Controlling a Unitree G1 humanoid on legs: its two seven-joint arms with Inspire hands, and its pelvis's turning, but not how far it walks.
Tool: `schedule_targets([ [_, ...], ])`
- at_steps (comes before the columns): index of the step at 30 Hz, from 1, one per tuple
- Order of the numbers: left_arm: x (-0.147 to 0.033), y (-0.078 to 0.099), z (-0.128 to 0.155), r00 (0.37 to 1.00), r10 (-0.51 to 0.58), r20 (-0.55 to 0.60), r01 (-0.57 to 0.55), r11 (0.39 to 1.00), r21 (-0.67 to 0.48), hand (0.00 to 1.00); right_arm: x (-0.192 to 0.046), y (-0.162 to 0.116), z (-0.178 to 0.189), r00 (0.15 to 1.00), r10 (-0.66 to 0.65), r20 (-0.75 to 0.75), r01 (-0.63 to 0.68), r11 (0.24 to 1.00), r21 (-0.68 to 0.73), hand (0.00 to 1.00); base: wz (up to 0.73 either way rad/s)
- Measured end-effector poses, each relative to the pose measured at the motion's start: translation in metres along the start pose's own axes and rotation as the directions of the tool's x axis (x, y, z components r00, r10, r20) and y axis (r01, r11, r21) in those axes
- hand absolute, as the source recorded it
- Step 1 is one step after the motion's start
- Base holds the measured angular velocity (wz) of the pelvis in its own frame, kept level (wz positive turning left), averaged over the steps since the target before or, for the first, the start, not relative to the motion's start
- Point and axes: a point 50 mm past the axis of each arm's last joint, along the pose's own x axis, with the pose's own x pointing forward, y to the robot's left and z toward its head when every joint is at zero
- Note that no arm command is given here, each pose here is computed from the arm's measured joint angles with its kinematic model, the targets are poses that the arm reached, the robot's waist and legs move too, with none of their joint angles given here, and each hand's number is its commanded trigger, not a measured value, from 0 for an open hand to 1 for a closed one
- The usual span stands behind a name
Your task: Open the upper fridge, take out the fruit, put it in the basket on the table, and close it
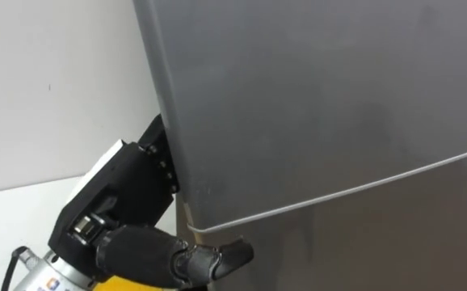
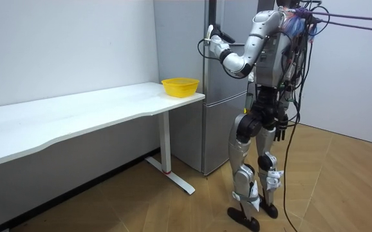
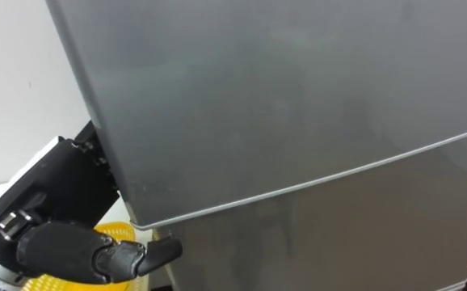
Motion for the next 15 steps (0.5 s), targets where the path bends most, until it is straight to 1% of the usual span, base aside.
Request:
schedule_targets([
  [6,0.0023,-0.0025,0.0016,0.999,-0.022,0.027,0.023,0.999,-0.045,0.0,-0.0005,-0.0052,0.0061,1.0,-0.01,0.011,0.011,0.999,-0.034,0.0,0.08],
  [15,0.0073,-0.0043,0.0075,0.996,-0.074,0.047,0.075,0.997,-0.024,0.0,-0.0007,-0.0059,0.0053,1.0,0.023,0.005,-0.023,0.999,-0.042,0.0,0.01],
])
